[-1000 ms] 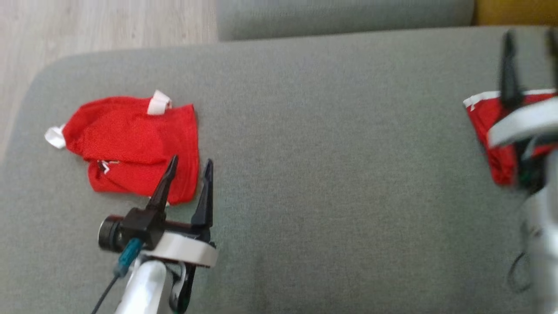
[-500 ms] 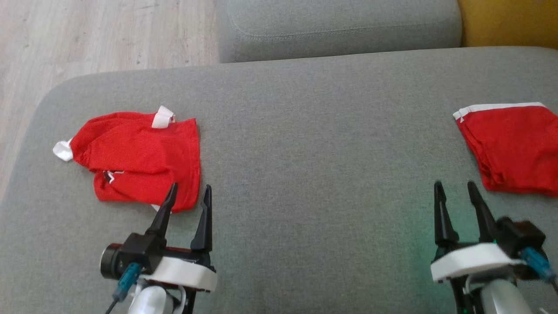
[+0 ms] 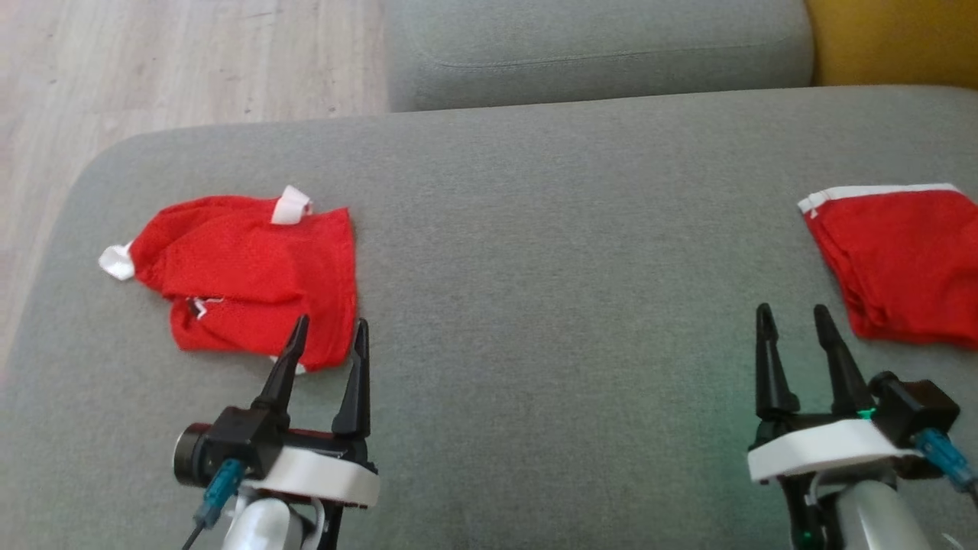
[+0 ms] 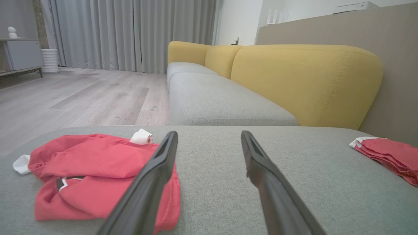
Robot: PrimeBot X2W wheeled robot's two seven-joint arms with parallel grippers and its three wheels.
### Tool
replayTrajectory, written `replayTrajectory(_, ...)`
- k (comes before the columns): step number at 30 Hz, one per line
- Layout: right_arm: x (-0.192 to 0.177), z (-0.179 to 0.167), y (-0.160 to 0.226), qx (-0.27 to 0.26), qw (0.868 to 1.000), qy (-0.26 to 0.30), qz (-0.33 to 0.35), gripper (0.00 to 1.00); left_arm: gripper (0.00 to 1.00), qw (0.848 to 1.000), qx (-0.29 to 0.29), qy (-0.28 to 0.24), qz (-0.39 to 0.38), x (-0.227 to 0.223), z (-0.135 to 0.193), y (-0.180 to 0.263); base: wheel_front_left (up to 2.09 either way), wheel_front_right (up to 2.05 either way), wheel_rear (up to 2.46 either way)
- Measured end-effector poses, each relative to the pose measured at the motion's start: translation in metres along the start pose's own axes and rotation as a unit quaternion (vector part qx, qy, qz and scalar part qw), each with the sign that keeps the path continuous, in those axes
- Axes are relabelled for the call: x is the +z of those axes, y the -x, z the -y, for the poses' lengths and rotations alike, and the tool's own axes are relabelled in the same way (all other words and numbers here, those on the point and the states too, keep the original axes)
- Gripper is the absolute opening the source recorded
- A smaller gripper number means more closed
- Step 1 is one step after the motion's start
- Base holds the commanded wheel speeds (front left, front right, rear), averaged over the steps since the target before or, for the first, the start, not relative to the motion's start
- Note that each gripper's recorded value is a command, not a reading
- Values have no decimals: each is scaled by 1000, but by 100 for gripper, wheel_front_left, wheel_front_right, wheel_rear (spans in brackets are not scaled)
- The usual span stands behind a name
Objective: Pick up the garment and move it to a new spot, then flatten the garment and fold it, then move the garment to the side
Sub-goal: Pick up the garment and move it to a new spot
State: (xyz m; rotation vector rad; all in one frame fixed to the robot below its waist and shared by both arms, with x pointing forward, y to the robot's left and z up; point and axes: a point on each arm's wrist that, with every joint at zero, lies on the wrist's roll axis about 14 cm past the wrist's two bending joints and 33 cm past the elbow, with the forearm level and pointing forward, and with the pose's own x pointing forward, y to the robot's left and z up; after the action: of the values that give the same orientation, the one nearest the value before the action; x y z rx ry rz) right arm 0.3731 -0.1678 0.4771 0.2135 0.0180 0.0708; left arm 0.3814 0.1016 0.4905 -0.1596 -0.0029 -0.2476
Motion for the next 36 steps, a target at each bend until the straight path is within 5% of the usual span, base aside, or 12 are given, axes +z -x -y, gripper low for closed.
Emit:
replayTrajectory(21,-22,-134,-12,200,979,-10,-33,100,100,989,150,-1,3,0,-78,80,0,0,0)
replayTrajectory(36,-26,-150,-11,224,974,-14,-39,100,100,984,176,2,1,-3,-89,96,0,0,0)
